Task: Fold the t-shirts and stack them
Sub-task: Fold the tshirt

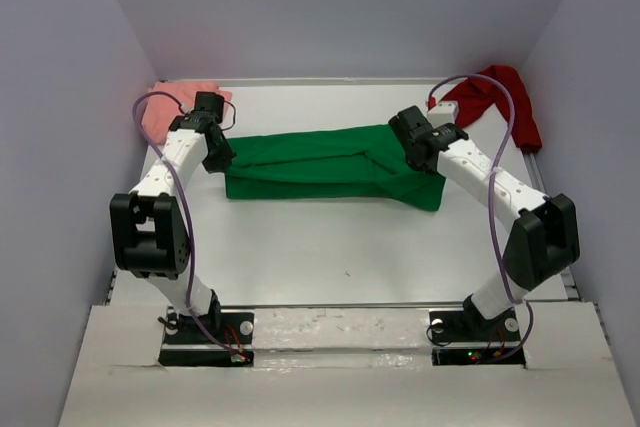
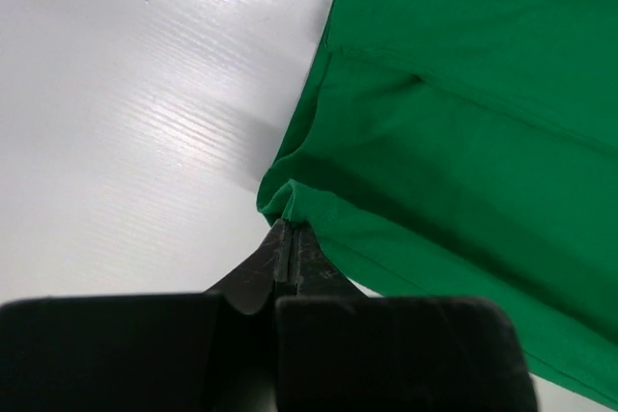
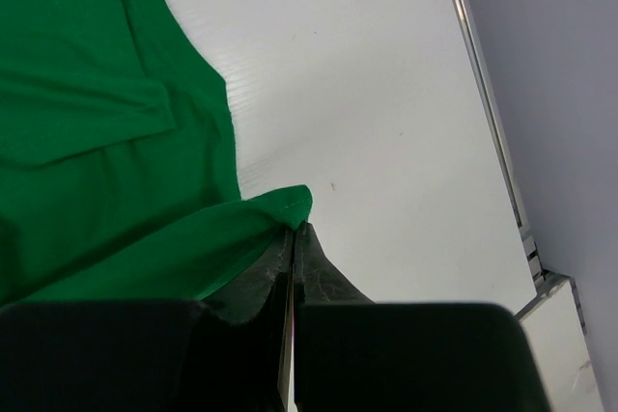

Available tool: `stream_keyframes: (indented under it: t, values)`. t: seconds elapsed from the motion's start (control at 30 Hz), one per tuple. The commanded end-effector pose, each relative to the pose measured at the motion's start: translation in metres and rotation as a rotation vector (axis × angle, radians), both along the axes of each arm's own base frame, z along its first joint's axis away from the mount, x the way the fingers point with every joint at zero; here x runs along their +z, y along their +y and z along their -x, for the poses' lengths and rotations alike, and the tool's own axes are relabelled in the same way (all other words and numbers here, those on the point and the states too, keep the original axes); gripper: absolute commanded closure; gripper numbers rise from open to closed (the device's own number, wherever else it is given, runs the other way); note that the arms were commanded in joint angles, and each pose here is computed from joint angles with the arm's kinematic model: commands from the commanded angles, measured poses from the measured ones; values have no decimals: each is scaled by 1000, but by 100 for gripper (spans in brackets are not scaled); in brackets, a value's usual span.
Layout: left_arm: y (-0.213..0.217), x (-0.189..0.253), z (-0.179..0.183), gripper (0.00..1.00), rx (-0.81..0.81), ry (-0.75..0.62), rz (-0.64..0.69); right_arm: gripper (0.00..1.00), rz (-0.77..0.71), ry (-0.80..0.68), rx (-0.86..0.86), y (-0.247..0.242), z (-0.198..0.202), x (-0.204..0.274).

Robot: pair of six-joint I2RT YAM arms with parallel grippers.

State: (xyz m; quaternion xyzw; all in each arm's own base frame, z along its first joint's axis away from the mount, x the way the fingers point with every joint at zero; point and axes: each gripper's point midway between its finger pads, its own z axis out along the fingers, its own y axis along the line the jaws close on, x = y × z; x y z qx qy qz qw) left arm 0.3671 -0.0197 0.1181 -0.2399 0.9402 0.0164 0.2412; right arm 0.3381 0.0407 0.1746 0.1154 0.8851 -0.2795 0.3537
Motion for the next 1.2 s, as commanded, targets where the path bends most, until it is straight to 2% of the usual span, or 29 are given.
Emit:
stream_keyframes:
  t: [0.0, 0.37, 0.8, 1.17]
  values:
    - [4, 12, -10, 100, -8, -23, -36, 100, 12, -30, -3, -3, -14, 18]
    - [-2, -11, -28, 100, -19, 28, -36, 100, -13, 4, 47, 6, -40, 21]
    - [-9, -23, -47, 100, -19, 50, -37, 100, -33, 74, 72, 13, -73, -5]
    - [-7, -33, -50, 100, -8, 75, -54, 100, -26, 95, 2, -14, -100, -19]
